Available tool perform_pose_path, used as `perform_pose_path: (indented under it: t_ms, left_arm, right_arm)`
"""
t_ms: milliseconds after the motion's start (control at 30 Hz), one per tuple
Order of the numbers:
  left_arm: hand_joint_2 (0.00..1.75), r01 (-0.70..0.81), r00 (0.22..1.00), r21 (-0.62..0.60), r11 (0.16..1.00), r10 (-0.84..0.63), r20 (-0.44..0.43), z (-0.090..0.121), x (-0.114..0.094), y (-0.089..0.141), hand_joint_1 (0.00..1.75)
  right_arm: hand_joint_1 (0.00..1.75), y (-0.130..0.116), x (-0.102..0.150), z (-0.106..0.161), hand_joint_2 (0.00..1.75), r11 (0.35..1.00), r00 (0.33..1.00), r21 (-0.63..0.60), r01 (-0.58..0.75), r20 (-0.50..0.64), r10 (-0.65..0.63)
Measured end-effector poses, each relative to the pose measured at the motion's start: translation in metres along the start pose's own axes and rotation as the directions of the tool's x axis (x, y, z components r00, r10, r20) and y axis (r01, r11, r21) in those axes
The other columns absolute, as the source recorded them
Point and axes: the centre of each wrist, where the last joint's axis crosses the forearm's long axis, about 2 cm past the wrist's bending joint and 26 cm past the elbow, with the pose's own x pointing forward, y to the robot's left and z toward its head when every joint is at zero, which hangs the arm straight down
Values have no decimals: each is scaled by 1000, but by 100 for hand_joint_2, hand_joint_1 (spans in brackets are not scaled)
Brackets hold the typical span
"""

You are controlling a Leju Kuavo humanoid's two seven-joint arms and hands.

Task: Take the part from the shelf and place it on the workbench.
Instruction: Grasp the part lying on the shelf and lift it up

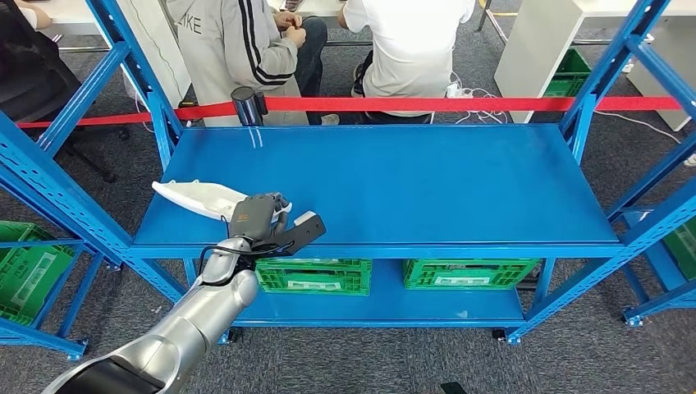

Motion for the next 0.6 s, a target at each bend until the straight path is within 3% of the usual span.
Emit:
perform_pose_path:
  t_ms: [267, 300, 400, 433, 533, 600]
  left_arm:
    - [175, -4, 1000, 2, 1000, 4, 14, 0, 2, 0, 175]
    - [175, -4, 1000, 2, 1000, 4, 14, 0, 2, 0, 161]
    - [175, -4, 1000, 1, 1000, 4, 13, 0, 2, 0, 30]
    - [131, -4, 1000, 1, 1000, 4, 12, 0, 2, -1, 0]
    - [0, -3, 1000, 0, 1000, 3, 8, 0, 2, -1, 0]
    - [0, -4, 1000, -1, 1000, 4, 11, 0, 2, -1, 0]
  right_arm:
    - [0, 0, 0, 0, 0, 1000, 1000, 0, 0, -4, 0]
    - [0, 0, 0, 0, 0, 1000, 1000, 0, 0, -4, 0]
    - [0, 0, 0, 0, 0, 1000, 1000, 0, 0, -4, 0]
    - [0, 0, 0, 0, 0, 1000, 1000, 0, 0, -4, 0]
    - [0, 0, 0, 0, 0, 1000, 1000, 0, -1, -3, 1]
    - [0, 0, 0, 0, 0, 1000, 1000, 1, -2, -2, 2]
